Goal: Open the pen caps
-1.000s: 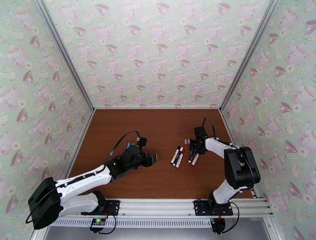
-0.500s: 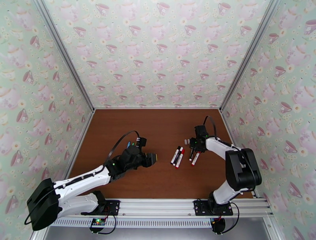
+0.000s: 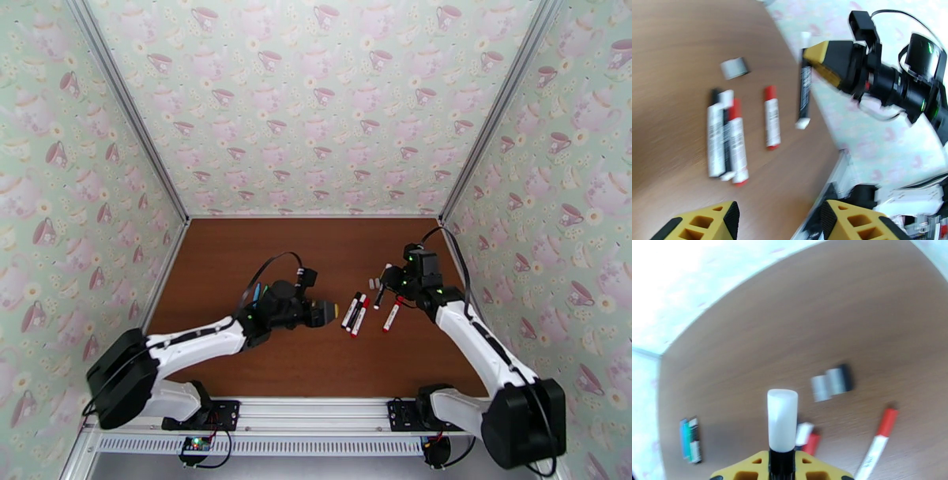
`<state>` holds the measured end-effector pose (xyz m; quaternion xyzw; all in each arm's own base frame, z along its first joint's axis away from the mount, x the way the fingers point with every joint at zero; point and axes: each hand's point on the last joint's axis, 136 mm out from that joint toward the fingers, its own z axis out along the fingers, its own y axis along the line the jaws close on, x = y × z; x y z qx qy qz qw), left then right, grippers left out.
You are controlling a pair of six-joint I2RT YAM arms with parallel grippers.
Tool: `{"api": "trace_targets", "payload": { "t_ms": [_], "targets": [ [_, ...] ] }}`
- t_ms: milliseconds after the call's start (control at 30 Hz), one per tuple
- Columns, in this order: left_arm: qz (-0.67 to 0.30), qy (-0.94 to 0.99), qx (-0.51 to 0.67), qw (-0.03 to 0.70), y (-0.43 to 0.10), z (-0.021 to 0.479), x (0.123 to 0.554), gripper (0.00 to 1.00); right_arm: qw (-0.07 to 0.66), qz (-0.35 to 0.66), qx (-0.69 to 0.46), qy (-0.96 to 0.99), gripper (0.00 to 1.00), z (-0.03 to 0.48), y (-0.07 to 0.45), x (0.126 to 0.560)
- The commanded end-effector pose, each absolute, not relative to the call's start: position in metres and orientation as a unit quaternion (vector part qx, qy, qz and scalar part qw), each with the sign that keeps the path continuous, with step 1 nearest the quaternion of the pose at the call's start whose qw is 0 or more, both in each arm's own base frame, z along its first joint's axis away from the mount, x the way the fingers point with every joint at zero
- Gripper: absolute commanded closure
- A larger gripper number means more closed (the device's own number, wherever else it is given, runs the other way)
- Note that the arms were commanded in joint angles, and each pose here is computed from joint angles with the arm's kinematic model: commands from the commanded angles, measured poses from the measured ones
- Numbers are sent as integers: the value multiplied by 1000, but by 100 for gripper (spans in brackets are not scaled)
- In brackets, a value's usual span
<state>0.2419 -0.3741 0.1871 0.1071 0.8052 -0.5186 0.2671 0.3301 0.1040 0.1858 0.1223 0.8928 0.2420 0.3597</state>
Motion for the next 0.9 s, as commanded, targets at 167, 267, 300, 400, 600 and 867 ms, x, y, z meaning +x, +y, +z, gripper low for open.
{"api": "trace_targets", "payload": {
  "t_ms": [167, 267, 300, 400, 600, 867],
  "targets": [
    [-608, 740, 124, 261, -420, 229, 254, 39, 368, 369, 74, 850, 81, 238, 162, 298],
    [-620, 730, 124, 260, -426, 235, 257, 39, 369, 397, 67, 838, 81, 251, 172, 290],
    [-622, 729, 124, 259, -427, 236, 258, 39, 370, 404, 65, 834, 81, 255, 175, 289],
    [-627, 724, 124, 259, -429, 240, 258, 42, 373, 417, 60, 826, 81, 263, 180, 285],
    [-620, 727, 145, 256, -435, 242, 252, 50, 368, 440, 56, 817, 81, 269, 190, 283],
    [-603, 741, 145, 256, -435, 237, 252, 72, 367, 438, 53, 819, 81, 266, 196, 282]
  ]
}}
